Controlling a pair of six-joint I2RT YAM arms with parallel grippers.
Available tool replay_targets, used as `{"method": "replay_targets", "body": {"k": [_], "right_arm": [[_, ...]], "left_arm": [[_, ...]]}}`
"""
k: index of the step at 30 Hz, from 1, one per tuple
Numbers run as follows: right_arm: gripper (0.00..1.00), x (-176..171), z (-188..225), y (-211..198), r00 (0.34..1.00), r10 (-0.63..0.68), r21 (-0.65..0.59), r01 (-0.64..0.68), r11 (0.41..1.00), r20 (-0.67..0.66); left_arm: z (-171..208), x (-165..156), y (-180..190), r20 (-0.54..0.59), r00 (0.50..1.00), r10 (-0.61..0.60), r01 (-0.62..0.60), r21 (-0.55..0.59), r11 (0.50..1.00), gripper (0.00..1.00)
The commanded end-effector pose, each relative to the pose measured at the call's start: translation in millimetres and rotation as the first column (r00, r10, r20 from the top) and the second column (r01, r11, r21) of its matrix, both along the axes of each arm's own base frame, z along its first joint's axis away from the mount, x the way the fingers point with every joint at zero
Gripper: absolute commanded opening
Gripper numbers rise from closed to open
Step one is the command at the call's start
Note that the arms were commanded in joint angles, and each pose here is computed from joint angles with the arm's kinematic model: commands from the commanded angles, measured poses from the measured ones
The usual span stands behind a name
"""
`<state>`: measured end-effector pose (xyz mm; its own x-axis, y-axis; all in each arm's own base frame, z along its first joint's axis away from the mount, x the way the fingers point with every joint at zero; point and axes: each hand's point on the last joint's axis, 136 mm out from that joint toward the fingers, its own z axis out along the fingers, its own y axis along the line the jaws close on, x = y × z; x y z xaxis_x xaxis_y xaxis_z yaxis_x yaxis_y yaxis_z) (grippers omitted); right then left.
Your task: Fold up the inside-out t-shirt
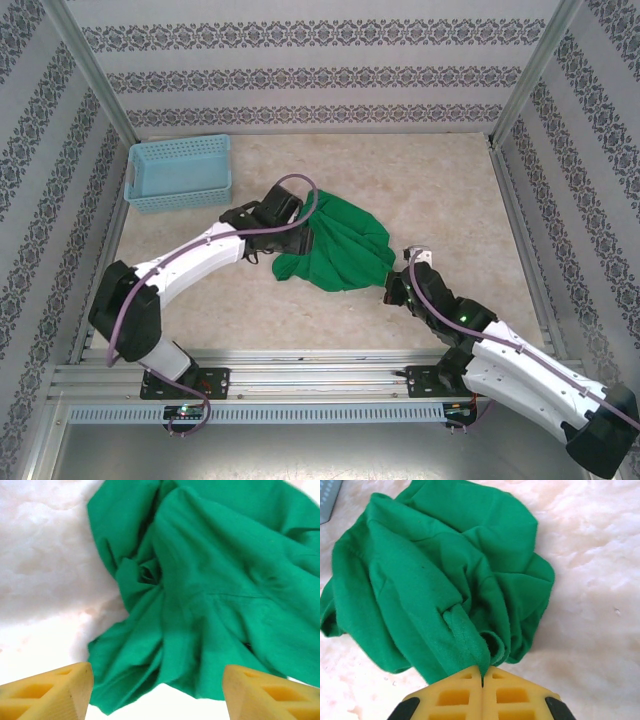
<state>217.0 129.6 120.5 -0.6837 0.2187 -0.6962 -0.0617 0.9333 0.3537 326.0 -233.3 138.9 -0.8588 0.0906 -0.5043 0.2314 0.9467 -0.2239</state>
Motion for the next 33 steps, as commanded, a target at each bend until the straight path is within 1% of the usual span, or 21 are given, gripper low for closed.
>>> {"method": "replay_targets", "body": {"k": [1, 2, 4, 6, 8, 10, 13, 16, 17, 19, 21, 25, 29, 33], "right_arm": [[0.0, 1.2, -7.8, -10.5, 0.998, -0.066, 0.023, 0.067, 0.997, -0.022], [0.0, 1.4, -9.5, -11.3, 0.997, -0.071, 0.029, 0.072, 0.997, -0.03], [0.0, 1.0, -14.4, -15.8, 0.994, -0.094, 0.029, 0.096, 0.995, -0.052], [0.0, 0.7, -18.8, -19.9, 0.991, -0.112, 0.028, 0.115, 0.993, -0.076], [0.0, 1.2, -22.8, -19.0, 0.99, -0.102, 0.041, 0.107, 0.993, -0.102], [0.06, 2.2, -22.9, -12.8, 0.991, -0.062, 0.07, 0.071, 0.995, -0.122], [0.2, 5.0, -14.4, -5.4, 0.991, -0.005, 0.111, 0.02, 0.994, -0.135], [0.35, 11.2, -3.0, -1.5, 0.99, 0.041, 0.165, -0.018, 0.986, -0.137], [0.38, 14.1, 0.6, 2.1, 0.988, 0.068, 0.2, -0.039, 0.979, -0.14], [0.42, 20.8, 3.1, 5.7, 0.983, 0.098, 0.248, -0.057, 0.967, -0.153], [0.42, 28.6, 0.2, 6.0, 0.978, 0.11, 0.266, -0.059, 0.962, -0.18], [0.4, 38.7, -8.3, 6.8, 0.97, 0.124, 0.259, -0.067, 0.964, -0.208], [0.32, 39.0, -12.7, 13.5, 0.961, 0.159, 0.272, -0.095, 0.958, -0.226], [0.24, 35.1, -15.6, 8.3, 0.963, 0.139, 0.244, -0.081, 0.966, -0.23]], "left_arm": [[-8.6, 3.8, -25.2, 0.008, 1.0, -0.026, 0.027, -0.099, 0.995, 0.69], [-10.1, 8.2, -26.4, 0.013, 1.0, -0.022, 0.023, -0.096, 0.995, 0.68], [-12.9, 15.6, -32.5, 0.022, 0.999, -0.027, 0.029, -0.098, 0.995, 0.6], [-14.8, 22.7, -38.5, 0.028, 0.999, -0.036, 0.038, -0.102, 0.994, 0.58], [-19.6, 28.4, -43.0, 0.022, 0.999, -0.045, 0.047, -0.093, 0.995, 0.57], [-27.4, 32.1, -44.6, 0.007, 0.999, -0.043, 0.044, -0.077, 0.996, 0.56], [-35.8, 33.5, -43.2, -0.003, 0.999, -0.04, 0.04, -0.054, 0.998, 0.5], [-39.4, 32.9, -41.1, -0.004, 0.999, -0.042, 0.042, -0.042, 0.998, 0.4], [-40.0, 32.2, -41.0, -0.004, 0.999, -0.045, 0.045, -0.043, 0.998, 0.37], [-41.6, 30.9, -40.3, -0.005, 0.999, -0.048, 0.048, -0.041, 0.998, 0.33], [-42.0, 29.8, -39.1, -0.003, 0.999, -0.05, 0.05, -0.038, 0.998, 0.3], [-40.7, 28.2, -36.3, 0.002, 0.999, -0.049, 0.049, -0.031, 0.998, 0.26], [-39.8, 26.6, -33.6, 0.005, 0.999, -0.05, 0.05, -0.021, 0.999, 0.26], [-39.7, 27.1, -31.5, 0.008, 0.999, -0.05, 0.05, -0.008, 0.999, 0.21]]}}
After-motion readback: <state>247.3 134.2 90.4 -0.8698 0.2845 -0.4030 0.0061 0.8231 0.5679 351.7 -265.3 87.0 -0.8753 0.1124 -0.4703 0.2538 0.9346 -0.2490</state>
